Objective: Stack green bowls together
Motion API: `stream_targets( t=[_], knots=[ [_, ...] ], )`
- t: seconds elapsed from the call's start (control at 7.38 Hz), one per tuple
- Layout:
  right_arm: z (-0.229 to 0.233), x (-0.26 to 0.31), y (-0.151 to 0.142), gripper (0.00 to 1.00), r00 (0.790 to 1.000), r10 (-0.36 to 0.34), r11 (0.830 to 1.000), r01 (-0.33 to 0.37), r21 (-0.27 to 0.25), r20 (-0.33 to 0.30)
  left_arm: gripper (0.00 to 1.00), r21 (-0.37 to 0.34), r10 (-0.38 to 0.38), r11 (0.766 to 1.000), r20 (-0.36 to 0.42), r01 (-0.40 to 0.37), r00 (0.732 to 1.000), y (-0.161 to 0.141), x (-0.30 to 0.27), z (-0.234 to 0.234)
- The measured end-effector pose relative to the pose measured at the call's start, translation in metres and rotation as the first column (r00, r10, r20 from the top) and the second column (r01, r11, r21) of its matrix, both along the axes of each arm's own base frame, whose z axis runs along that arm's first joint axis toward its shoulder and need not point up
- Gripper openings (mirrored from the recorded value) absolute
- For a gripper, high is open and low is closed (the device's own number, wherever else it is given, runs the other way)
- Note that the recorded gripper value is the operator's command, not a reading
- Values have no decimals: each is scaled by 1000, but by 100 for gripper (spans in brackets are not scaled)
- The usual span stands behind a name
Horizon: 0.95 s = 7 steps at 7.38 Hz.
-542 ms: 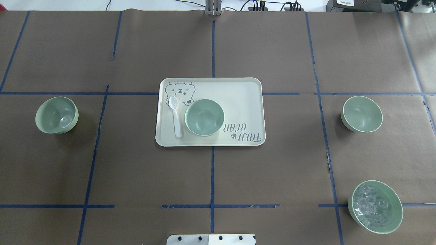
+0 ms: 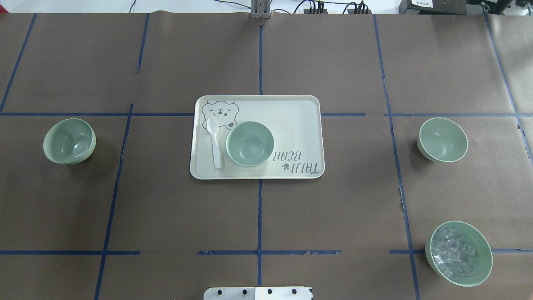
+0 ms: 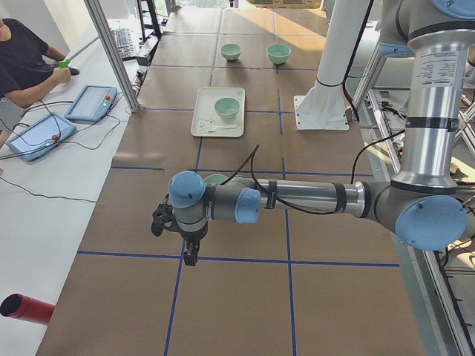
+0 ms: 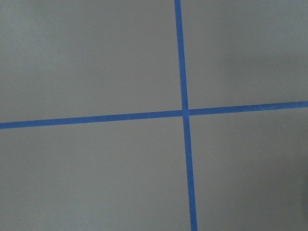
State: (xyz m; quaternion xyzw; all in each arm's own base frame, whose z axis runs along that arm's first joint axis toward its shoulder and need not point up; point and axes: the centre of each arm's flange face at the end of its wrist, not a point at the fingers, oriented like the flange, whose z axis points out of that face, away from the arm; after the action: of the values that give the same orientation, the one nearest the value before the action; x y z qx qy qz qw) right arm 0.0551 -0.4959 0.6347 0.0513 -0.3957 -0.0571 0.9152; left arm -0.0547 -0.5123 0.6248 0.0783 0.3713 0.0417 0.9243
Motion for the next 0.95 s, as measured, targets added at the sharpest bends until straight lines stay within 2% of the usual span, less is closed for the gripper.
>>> stream_targets(
  t=[0.14, 0.27, 0.54, 0.95],
  knots=[
    [-1, 0, 0, 100, 1000, 0, 1000, 0, 2, 0, 100, 37, -5, 999, -9, 5, 1000, -5, 16, -12],
    [-3, 0, 0, 100, 1000, 1, 1000, -1, 5, 2, 100, 32, -33, 999, -33, 34, 999, -8, 45, -30],
    [-8, 0, -3, 100, 1000, 1, 1000, -1, 15, 4, 100, -38, -106, 994, -105, 102, 989, -1, 117, -61],
    [-12, -1, -5, 100, 1000, 0, 1000, 0, 21, 11, 99, -117, -180, 980, -174, 161, 968, 34, 200, -63]
  ],
)
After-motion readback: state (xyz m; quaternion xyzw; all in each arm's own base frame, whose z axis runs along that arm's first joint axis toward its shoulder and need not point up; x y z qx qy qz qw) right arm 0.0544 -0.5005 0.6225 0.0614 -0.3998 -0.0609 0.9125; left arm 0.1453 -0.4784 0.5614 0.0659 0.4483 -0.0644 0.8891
